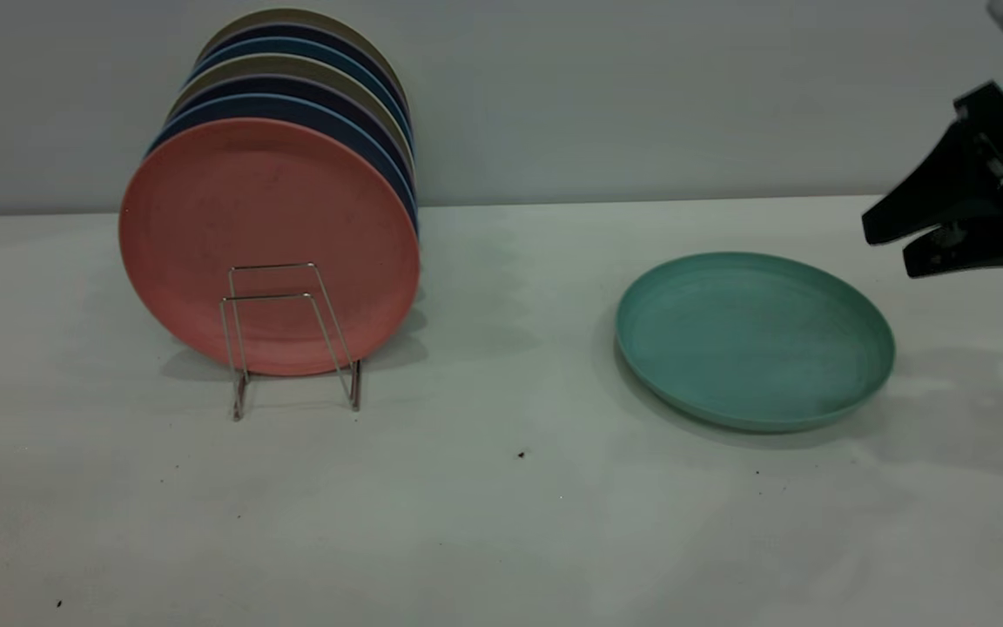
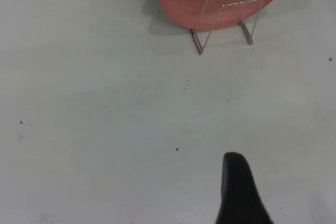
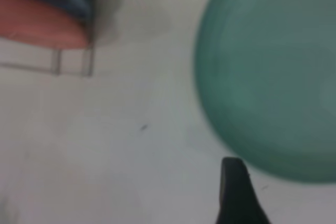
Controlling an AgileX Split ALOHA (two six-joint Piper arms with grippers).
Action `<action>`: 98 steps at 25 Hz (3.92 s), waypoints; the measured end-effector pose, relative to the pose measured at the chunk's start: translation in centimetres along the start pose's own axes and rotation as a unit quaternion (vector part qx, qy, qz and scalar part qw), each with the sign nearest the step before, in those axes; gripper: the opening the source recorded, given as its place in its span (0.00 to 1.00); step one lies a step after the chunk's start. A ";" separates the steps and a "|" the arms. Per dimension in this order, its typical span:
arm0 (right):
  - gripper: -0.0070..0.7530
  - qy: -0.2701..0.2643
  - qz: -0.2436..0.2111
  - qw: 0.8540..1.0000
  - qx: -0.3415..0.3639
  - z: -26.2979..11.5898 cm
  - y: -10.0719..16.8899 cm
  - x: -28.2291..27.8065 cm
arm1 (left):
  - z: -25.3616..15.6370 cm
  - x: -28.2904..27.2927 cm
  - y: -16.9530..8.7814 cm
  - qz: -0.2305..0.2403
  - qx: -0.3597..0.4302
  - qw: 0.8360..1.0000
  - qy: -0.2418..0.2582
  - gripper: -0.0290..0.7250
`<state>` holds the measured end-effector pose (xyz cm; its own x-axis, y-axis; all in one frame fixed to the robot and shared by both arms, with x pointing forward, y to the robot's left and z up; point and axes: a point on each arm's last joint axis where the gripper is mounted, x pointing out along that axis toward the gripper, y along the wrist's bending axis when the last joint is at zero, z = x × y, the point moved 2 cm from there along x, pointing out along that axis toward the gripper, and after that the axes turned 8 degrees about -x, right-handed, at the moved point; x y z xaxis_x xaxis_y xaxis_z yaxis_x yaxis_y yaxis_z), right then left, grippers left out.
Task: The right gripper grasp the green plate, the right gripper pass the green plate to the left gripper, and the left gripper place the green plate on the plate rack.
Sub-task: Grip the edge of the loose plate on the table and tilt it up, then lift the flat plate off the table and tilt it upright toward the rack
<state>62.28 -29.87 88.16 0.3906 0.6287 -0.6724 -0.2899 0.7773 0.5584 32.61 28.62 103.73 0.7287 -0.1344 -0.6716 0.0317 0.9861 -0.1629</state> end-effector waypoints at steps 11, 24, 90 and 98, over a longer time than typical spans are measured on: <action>0.63 -0.008 -0.077 0.997 0.026 0.0 -6.8 -0.4 | 0.0 0.0 0.0 0.001 0.001 1.000 -0.001 0.66; 0.63 0.016 -0.050 0.996 0.068 -2.0 -9.6 3.6 | 0.1 0.0 0.0 0.001 0.001 1.000 -0.004 0.66; 0.03 0.066 0.027 0.994 -0.084 0.9 5.2 9.2 | 4.9 23.3 -4.0 -0.234 -0.156 0.948 0.150 0.66; 0.03 0.073 0.065 0.991 -0.093 0.2 9.0 11.2 | 5.2 26.5 -4.0 -0.242 -0.171 0.940 0.168 0.66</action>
<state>64.24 -15.84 85.76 0.2126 0.7103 -0.6710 -0.4912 0.6714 0.5550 55.35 21.66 90.33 0.4267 -0.6395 -0.6395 0.0402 0.7198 -0.6931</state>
